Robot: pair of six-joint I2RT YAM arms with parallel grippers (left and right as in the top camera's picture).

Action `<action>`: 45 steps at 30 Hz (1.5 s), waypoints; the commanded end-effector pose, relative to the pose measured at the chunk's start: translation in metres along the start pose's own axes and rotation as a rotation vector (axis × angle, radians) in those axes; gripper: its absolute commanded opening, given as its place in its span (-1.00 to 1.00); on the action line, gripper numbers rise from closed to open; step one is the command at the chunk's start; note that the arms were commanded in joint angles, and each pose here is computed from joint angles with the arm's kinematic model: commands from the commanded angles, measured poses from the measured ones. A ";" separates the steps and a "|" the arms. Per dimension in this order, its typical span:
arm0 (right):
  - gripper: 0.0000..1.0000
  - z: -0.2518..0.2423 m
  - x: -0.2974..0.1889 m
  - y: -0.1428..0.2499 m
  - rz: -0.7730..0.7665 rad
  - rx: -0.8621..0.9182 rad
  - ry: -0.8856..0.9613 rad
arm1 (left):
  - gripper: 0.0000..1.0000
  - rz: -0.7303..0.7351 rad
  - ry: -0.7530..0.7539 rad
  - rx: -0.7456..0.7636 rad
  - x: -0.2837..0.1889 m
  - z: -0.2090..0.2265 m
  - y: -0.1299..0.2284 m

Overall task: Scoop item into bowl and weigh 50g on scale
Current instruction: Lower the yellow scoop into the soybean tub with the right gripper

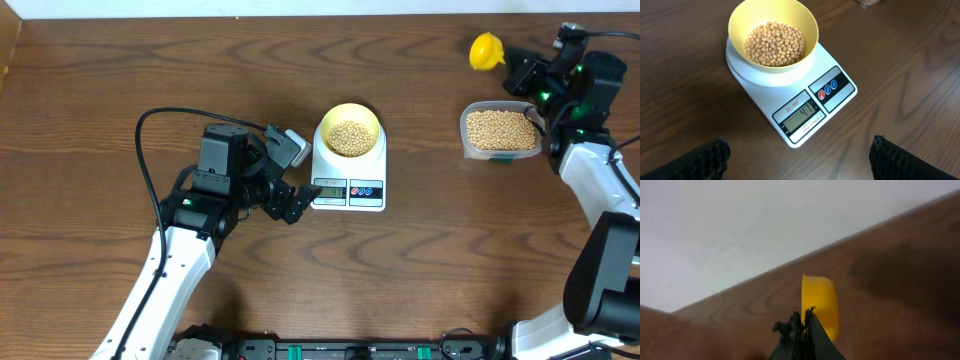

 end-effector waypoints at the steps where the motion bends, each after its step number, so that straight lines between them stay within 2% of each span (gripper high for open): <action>1: -0.97 0.006 -0.007 0.006 0.075 0.017 -0.017 | 0.82 -0.003 -0.009 0.003 -0.002 0.000 0.000; 4: -0.97 0.012 -0.018 0.008 0.110 0.000 0.009 | 0.82 -0.003 -0.009 0.003 -0.002 0.000 0.000; 15: -0.97 0.047 -0.074 -0.009 0.053 -0.113 0.138 | 0.82 -0.003 -0.009 0.003 -0.002 0.000 0.000; 20: -0.97 0.042 -0.088 0.001 0.100 -0.111 0.278 | 0.82 -0.003 -0.009 0.003 -0.002 0.000 0.000; 22: -0.97 0.029 -0.092 0.012 0.144 -0.092 0.427 | 0.82 -0.003 -0.009 0.003 -0.002 0.000 0.000; 31: -0.98 0.027 -0.091 0.019 0.130 -0.167 0.612 | 0.83 -0.003 -0.009 0.003 -0.002 0.000 0.000; 45: -0.98 0.004 -0.060 0.040 0.213 -0.127 0.642 | 0.82 -0.003 -0.009 0.003 -0.002 0.000 0.000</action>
Point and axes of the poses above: each gripper's point midway between its finger pads, its own x axis out along the fingers, its own z axis along the line the jaws close on, y = z × x, the point moved 9 cm from there along -x, back along the fingers, and after that the axes turned 4 degrees about x, right-handed, at the moved point
